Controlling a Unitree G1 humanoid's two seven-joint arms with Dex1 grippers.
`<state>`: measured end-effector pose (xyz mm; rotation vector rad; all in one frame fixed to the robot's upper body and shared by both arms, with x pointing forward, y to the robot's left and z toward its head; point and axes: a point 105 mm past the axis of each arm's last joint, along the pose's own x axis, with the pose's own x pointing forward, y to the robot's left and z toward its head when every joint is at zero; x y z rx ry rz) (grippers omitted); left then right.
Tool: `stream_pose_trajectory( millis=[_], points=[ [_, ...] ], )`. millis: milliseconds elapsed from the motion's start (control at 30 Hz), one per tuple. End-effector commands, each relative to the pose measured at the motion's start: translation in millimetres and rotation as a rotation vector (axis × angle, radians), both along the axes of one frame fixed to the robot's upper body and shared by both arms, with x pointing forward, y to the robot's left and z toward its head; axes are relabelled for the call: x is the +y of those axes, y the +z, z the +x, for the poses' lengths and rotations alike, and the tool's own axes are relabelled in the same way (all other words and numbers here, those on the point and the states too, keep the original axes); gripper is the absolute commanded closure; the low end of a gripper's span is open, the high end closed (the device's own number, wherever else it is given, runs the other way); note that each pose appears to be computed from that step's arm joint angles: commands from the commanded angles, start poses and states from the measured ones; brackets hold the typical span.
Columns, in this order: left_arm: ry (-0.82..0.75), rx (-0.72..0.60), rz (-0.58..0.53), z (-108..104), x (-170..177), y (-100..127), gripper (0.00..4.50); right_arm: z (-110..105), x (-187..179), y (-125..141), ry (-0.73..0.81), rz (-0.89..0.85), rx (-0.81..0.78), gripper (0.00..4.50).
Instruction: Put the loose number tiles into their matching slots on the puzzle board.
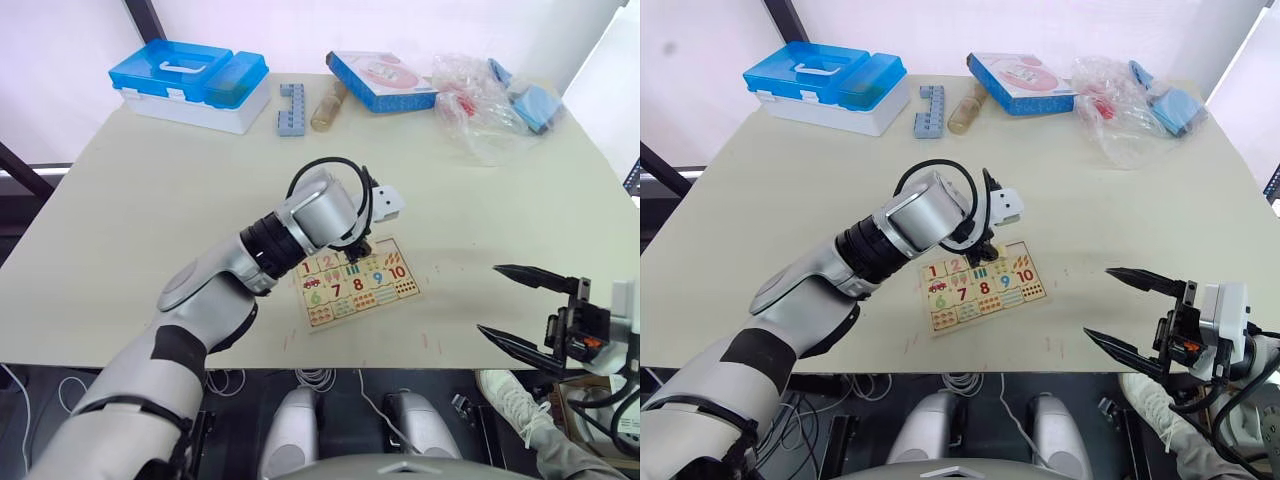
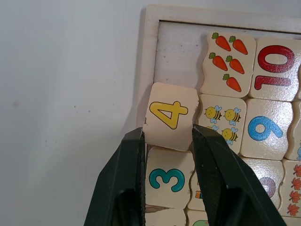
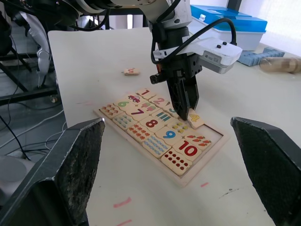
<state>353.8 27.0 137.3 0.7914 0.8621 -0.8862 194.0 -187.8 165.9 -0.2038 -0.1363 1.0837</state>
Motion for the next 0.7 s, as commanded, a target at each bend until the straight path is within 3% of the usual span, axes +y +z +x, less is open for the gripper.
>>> stream_pose_trajectory(
  millis=[33, 700],
  points=[
    [-0.018, 0.006, -0.010, -4.9, -4.1, -1.4, 3.55, -2.6, 0.9, 8.4, 0.002, -0.011, -0.047, 0.00],
    [-0.035, 0.006, -0.002, -6.8, -3.7, -4.1, 3.55, -2.3, 2.2, 7.5, 0.004, -0.006, -0.043, 0.00]
  ],
)
